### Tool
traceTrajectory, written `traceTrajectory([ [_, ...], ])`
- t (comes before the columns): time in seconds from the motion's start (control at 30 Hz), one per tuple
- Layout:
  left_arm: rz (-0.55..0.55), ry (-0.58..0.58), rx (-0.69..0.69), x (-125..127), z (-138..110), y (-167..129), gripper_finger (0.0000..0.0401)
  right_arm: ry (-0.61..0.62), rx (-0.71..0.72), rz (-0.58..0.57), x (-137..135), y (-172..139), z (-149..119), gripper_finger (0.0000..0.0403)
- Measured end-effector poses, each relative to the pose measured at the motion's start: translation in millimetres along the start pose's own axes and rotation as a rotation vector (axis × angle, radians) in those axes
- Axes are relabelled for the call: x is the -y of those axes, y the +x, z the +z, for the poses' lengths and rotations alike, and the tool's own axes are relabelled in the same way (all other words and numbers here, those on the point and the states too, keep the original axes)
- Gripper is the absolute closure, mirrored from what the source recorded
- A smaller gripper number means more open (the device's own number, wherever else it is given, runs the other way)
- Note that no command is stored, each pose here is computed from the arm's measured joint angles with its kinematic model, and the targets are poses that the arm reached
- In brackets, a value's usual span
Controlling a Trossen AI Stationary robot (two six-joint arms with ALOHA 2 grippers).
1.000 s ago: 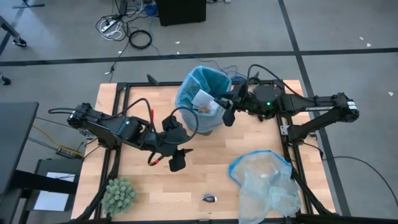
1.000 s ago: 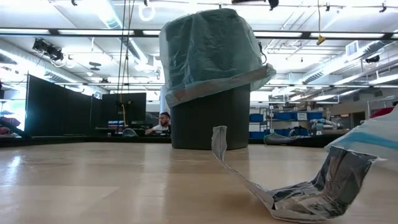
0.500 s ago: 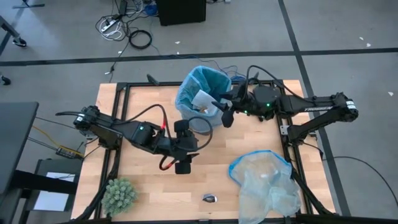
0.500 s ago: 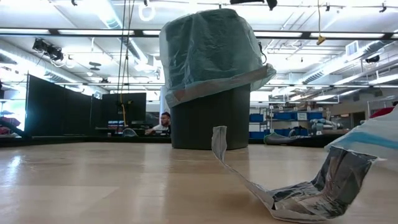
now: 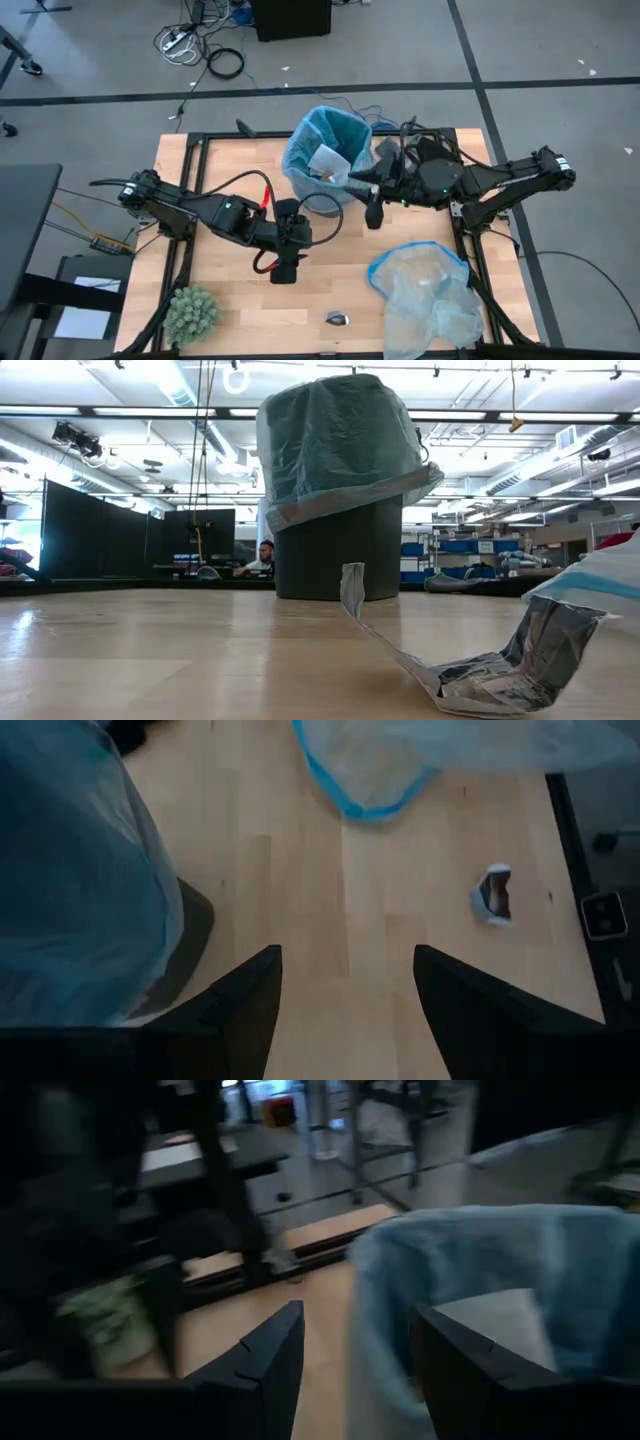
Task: Place trash/remove bag and relplace
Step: Put the plastic wrapper into the trash bin
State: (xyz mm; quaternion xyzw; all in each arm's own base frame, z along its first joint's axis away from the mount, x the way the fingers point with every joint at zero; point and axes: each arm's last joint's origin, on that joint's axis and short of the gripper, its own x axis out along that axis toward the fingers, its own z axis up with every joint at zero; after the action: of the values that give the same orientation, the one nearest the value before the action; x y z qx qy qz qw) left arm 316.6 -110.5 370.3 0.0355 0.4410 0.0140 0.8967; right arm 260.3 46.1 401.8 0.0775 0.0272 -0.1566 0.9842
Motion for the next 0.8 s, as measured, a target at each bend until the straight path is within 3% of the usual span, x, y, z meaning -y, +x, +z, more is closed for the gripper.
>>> traceTrajectory([
  [0.13,0.0,-0.018,-0.002,-8.1,1.6,0.4,0.0165,0.038,-0.015,0.1,-12.8,-6.5,-1.9,0.0235],
  [0.4,0.037,0.04,-0.029,-28.4,4.9,19.7,0.0165,0.116,-0.035,0.171,-29.1,-17.3,-5.3,0.0235],
  [0.6,-0.035,0.068,-0.093,-31.9,-17.0,59.7,0.0165,0.123,-0.067,0.223,-41.6,-27.2,-9.9,0.0235],
  [0.8,-0.154,0.074,-0.096,-25.8,-50.0,105.2,0.0165,0.127,-0.058,0.19,-47.8,-34.0,-11.5,0.0235],
])
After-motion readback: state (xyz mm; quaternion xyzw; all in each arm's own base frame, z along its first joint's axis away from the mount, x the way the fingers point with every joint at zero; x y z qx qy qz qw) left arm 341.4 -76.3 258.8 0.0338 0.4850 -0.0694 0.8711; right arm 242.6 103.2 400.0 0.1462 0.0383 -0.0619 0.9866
